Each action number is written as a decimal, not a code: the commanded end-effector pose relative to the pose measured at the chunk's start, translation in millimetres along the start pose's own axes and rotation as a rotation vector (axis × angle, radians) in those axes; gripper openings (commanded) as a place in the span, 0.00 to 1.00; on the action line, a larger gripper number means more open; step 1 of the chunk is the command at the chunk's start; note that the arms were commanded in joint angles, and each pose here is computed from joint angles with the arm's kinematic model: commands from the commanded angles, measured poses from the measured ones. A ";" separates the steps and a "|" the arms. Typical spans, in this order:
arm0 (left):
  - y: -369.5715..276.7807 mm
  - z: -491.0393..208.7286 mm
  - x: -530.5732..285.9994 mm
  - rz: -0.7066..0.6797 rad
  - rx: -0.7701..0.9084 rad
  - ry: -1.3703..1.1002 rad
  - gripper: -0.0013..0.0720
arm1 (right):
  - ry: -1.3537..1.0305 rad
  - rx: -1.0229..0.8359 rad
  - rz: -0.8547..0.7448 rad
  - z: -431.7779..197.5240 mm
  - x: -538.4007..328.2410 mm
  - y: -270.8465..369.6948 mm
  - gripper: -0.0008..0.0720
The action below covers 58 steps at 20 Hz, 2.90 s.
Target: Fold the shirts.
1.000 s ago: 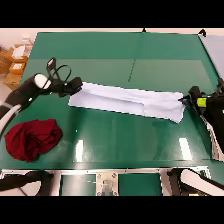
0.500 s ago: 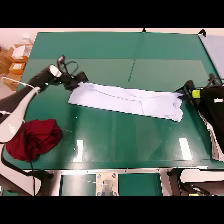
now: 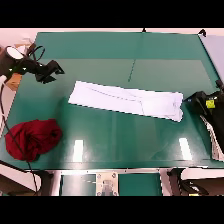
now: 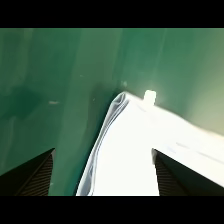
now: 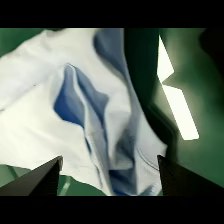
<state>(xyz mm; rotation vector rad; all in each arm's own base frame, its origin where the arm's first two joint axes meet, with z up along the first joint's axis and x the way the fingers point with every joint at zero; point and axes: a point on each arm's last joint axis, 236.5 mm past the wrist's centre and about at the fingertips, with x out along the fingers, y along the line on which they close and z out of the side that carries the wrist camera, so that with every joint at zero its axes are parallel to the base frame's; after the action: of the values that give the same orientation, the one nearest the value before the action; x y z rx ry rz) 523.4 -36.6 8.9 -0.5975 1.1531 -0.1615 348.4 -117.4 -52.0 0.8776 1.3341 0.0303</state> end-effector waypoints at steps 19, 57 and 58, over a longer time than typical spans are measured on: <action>-54.6 -24.4 5.3 -0.156 0.127 0.078 0.99 | 0.173 -0.259 0.207 18.9 88.6 42.5 0.04; -181.6 -104.2 42.6 -0.200 0.577 0.333 0.05 | 0.208 -0.657 0.310 -83.5 1.1 360.9 0.04; -154.5 -82.8 20.5 -0.115 0.575 0.299 0.05 | 0.183 -0.676 0.334 -94.6 14.6 384.9 0.04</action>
<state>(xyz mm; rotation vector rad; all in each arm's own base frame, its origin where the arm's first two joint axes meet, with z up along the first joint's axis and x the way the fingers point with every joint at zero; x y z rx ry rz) 492.3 -310.4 33.0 -0.2880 1.1838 -0.8592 437.7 151.3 151.1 0.4962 1.2602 0.7775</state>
